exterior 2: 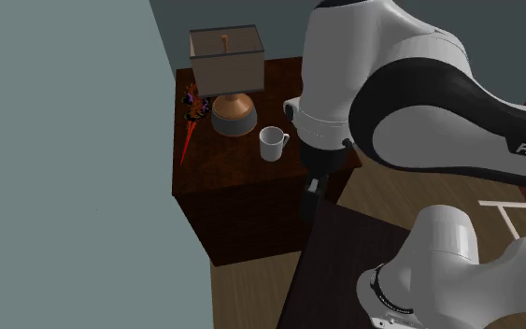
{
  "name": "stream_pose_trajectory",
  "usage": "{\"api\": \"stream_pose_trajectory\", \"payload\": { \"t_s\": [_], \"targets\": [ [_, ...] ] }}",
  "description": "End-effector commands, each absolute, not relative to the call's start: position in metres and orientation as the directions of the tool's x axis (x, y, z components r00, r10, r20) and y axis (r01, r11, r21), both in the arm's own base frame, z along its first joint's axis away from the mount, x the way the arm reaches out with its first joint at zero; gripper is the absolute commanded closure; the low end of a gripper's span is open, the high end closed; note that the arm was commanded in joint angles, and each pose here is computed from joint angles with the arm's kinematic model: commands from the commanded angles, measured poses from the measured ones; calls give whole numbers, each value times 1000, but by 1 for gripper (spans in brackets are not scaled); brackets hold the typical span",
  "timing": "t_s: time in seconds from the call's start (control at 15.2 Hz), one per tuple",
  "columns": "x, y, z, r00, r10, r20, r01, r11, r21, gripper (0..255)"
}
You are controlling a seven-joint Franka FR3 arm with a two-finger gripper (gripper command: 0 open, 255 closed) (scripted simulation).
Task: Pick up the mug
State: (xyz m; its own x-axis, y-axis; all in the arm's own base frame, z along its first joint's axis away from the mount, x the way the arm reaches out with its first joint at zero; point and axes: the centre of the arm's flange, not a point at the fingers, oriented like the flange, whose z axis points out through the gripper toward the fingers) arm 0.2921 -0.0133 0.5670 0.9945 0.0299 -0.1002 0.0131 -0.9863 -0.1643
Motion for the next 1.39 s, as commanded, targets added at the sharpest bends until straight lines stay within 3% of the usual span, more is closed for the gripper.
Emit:
{"api": "stream_pose_trajectory", "payload": {
  "t_s": [0.0,1.32],
  "targets": [
    [292,-13,567,995,30,-100,13,-986,-164,0],
    [414,-169,430,999,41,-33,41,-999,-10,0]
  ]
}}
